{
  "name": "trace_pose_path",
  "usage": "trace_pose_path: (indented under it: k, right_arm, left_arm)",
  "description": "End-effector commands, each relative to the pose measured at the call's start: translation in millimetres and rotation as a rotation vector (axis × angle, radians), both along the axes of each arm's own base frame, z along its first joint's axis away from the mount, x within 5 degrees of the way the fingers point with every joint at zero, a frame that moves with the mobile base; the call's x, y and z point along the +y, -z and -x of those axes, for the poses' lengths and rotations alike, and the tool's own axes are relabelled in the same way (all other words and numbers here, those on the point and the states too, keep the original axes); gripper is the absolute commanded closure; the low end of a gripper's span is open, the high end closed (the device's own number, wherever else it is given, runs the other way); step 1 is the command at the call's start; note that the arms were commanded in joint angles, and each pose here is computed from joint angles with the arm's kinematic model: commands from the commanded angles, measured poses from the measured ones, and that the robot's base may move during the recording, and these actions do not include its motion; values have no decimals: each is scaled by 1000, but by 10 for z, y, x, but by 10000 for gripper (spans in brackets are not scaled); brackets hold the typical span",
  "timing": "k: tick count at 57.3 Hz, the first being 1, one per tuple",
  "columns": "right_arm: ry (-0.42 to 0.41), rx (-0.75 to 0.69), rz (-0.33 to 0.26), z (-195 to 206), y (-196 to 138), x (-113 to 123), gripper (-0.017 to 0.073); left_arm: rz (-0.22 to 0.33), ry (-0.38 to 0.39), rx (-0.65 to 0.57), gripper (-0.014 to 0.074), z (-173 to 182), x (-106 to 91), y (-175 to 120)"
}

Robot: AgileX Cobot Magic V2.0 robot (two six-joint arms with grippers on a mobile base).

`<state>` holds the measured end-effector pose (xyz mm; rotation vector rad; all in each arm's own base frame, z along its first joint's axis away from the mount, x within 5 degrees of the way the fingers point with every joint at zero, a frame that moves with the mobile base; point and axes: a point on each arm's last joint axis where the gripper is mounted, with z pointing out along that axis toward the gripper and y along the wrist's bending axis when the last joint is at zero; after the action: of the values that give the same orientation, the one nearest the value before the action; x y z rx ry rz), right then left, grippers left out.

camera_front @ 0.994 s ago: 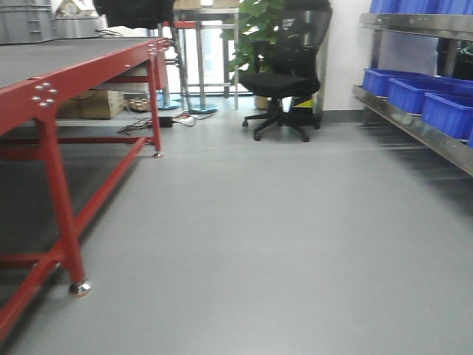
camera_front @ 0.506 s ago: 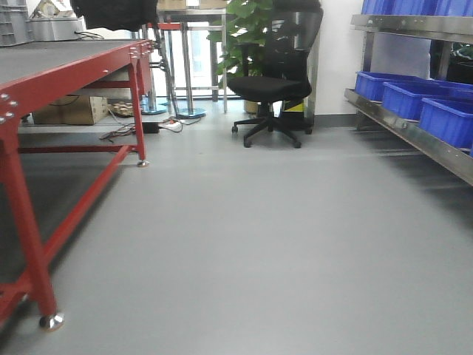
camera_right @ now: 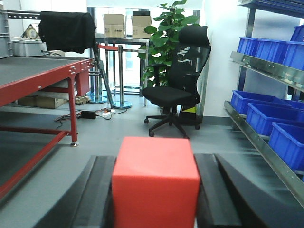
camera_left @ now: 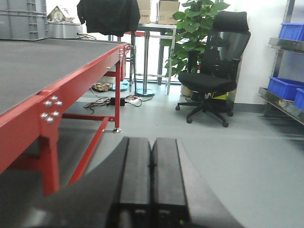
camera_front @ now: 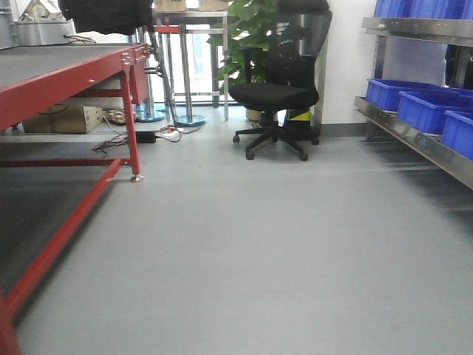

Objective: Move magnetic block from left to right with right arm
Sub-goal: 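Drive along the red-framed table toward the black office chair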

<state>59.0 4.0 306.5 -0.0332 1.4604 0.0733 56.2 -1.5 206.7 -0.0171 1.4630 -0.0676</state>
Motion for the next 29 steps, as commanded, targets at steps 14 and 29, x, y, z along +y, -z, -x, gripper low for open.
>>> trace_pose_path:
  k: [14, 29]
  right_arm:
    - [6, -111, -1, 25, -168, -5, 337]
    - [6, -111, -1, 25, -168, -5, 337]
  left_arm:
    - [8, -9, -90, 720, 18, 9, -58]
    - [8, -9, -90, 720, 18, 9, -58]
